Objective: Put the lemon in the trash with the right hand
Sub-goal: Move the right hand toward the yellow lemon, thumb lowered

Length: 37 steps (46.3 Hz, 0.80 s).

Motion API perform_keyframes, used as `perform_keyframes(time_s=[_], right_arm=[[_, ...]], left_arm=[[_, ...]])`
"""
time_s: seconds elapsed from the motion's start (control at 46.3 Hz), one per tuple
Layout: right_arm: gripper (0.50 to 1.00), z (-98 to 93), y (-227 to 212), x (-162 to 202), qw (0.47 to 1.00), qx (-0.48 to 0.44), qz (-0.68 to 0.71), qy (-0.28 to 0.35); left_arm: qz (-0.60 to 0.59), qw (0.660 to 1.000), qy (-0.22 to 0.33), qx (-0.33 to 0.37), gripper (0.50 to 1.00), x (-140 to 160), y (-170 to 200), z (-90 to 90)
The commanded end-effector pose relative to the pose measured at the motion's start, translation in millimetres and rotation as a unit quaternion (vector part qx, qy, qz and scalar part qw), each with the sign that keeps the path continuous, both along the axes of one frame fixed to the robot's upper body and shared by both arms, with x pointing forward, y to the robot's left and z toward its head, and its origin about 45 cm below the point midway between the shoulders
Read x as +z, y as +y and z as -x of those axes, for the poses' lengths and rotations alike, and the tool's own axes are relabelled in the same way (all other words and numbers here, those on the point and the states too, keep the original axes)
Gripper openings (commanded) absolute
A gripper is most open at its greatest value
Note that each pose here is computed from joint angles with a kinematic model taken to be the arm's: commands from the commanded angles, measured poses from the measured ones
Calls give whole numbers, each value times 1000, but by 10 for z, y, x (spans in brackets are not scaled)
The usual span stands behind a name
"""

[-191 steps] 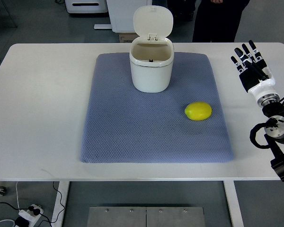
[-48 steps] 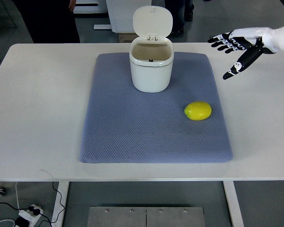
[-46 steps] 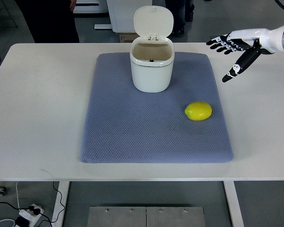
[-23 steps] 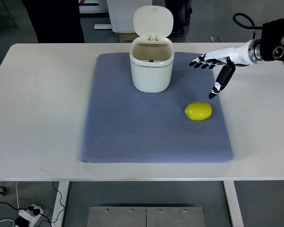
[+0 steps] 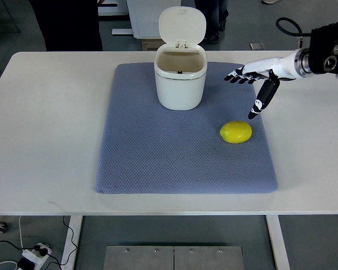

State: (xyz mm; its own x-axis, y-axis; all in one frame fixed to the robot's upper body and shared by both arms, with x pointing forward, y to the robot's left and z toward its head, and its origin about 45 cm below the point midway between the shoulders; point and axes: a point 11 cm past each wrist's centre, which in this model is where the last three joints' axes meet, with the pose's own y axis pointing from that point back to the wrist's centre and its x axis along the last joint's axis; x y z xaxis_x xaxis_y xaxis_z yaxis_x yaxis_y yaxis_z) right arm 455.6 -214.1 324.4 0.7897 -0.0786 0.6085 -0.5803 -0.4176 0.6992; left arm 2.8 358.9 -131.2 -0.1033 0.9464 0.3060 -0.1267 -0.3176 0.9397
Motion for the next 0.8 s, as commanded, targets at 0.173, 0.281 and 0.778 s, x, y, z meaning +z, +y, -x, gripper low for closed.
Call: perform_keyframes(time_s=[0.173, 0.281, 0.778], right_arm=[[1000, 2, -55, -14, 1000, -9, 0, 6], [1000, 12, -60, -26, 1000, -11, -2, 12], [985, 93, -60, -250, 999, -23, 29, -2]], left_arm=[[0, 1000, 0, 0, 1000, 0, 1, 0], [0, 1000, 0, 0, 1000, 0, 1, 0], [0, 1000, 0, 0, 1000, 0, 1, 0]])
